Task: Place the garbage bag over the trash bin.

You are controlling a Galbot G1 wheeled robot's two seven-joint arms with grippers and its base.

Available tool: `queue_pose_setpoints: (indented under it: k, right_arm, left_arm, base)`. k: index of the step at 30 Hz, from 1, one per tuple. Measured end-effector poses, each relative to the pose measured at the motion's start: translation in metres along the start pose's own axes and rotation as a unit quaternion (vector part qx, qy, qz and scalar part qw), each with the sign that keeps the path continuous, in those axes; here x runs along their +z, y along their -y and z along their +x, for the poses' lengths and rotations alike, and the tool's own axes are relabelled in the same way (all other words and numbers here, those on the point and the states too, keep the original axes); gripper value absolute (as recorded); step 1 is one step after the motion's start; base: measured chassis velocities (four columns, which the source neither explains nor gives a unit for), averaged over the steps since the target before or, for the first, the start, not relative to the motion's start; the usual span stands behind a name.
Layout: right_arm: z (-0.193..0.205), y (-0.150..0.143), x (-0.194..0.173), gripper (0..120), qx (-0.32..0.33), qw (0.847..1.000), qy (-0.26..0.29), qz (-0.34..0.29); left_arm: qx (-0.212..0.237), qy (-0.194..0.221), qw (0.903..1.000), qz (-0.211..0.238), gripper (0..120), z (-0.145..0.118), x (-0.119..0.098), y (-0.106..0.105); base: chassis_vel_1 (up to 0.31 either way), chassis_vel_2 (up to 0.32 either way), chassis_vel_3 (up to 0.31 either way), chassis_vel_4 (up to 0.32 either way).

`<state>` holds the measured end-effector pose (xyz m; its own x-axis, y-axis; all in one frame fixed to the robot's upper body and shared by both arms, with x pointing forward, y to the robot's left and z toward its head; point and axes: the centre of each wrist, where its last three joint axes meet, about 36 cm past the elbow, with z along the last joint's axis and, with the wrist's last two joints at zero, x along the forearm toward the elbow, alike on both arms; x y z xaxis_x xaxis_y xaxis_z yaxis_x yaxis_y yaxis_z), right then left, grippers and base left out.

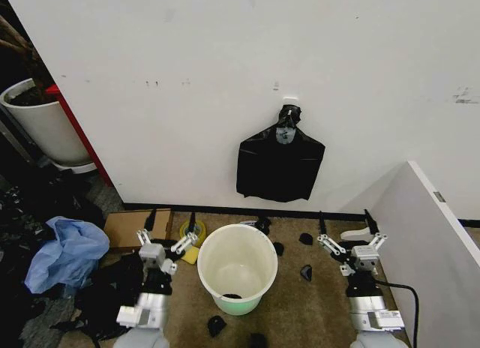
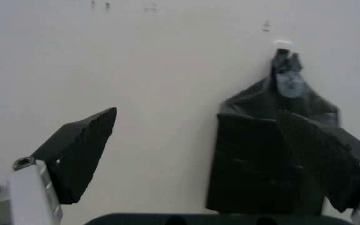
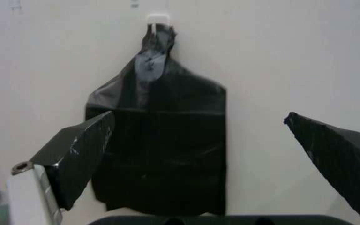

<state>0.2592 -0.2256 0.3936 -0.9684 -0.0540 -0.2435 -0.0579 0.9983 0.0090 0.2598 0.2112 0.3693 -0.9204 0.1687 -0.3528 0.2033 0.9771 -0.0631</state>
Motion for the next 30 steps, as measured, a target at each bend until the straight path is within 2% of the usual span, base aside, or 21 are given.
queue_pose_setpoints:
  k: [3,8,11,15,18,22,24,30]
  right_arm:
    - [-0.002,0.0,-0.002,100,-0.009,1.0,-0.016,-0.018]
    - [-0.006,-0.005,-0.004,100,-0.006,0.999,-0.022,-0.022]
    - [-0.012,-0.009,-0.002,100,-0.003,1.0,-0.007,-0.026]
    - [-0.019,-0.017,0.001,100,0.019,0.997,0.006,-0.075]
    - [-0.022,-0.017,0.002,100,0.024,0.997,0.007,-0.071]
    - [-0.031,-0.008,0.016,100,0.029,0.999,0.019,-0.006]
    - [-0.034,-0.007,0.018,100,0.029,0.999,0.022,-0.001]
    - [-0.063,-0.003,0.015,100,0.041,0.996,0.015,-0.076]
  left_arm:
    - [0.009,-0.007,0.9998,0.016,100,0.004,-0.003,0.003]
    - [0.016,-0.006,0.9998,0.008,100,0.003,-0.005,0.001]
    - [0.017,-0.007,0.9998,0.003,100,0.0,-0.001,-0.003]
    - [0.017,-0.014,0.9998,-0.002,100,-0.007,0.003,-0.009]
    - [0.01,-0.014,0.9998,0.001,100,-0.009,0.002,-0.01]
    - [-0.005,-0.005,0.9998,0.02,100,-0.018,-0.005,-0.011]
    - [-0.005,-0.003,0.9998,0.021,100,-0.019,-0.007,-0.011]
    - [-0.001,0.001,0.9999,0.014,100,-0.024,-0.009,-0.015]
  base:
    - [0.0,0.0,0.0,0.0]
    - [0.0,0.0,0.0,0.0]
    - [0.0,0.0,0.0,0.0]
    - [0.0,0.0,0.0,0.0]
    - [0.0,0.0,0.0,0.0]
    - [0.0,0.0,0.0,0.0]
    - [0.0,0.0,0.0,0.0]
    - [0.0,0.0,0.0,0.0]
